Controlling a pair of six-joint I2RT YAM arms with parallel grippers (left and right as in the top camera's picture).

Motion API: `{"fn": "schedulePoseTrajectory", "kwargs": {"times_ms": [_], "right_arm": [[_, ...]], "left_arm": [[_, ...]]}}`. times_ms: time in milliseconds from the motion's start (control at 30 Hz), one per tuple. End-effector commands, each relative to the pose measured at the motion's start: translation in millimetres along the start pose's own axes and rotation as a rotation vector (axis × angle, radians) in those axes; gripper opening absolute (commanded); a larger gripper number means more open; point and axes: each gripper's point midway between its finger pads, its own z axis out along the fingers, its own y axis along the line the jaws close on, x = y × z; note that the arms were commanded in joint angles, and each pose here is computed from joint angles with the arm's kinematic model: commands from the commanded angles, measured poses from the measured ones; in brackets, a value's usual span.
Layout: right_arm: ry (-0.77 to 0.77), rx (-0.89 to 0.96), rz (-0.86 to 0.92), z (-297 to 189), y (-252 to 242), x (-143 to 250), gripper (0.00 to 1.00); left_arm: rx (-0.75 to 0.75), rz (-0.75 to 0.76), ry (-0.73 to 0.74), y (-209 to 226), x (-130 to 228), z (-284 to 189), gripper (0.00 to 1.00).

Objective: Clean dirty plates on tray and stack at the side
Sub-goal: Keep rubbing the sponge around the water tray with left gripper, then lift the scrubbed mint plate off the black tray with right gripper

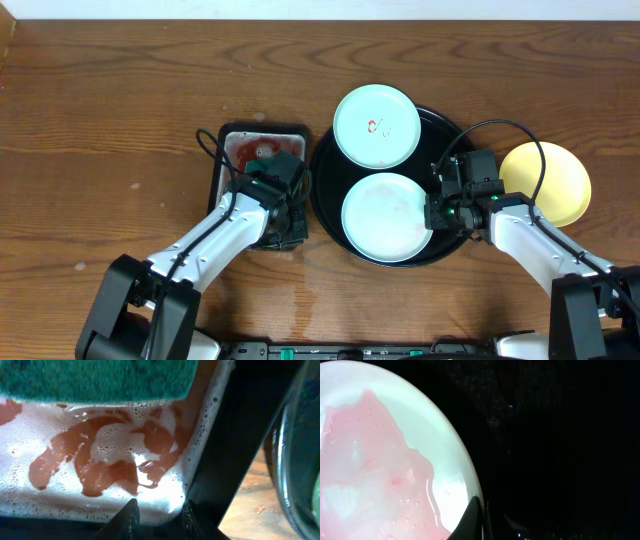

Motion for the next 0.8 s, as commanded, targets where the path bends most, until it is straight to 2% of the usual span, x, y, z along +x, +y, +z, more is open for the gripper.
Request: {"fn": "schedulePoseTrajectory", "kwargs": {"times_ms": [0,300,367,567,767], "right_arm": [[0.004,0.029,-0.010,1,-4,1,0.01],[0.004,0.029,-0.010,1,-4,1,0.01],[0.004,0.028,-0.010,1,-4,1,0.01],[0.004,0.028,-0.011,1,-4,1,0.01],[0.003,0.027,-0.011,1,-4,1,0.01]], "left_arm": [[0.053,-0.011,0.013,-11,1,-1,0.31],[0.065,-0.008,0.002,-14,-1,-1,0.32],[0.054,-0.008,-0.005,-12,-3,-1,0.37],[-0.004,-0.009,-0.050,-1,-11,-2,0.37],[0.020,-0.011,-0.100,6,-24,-16,0.39]]}}
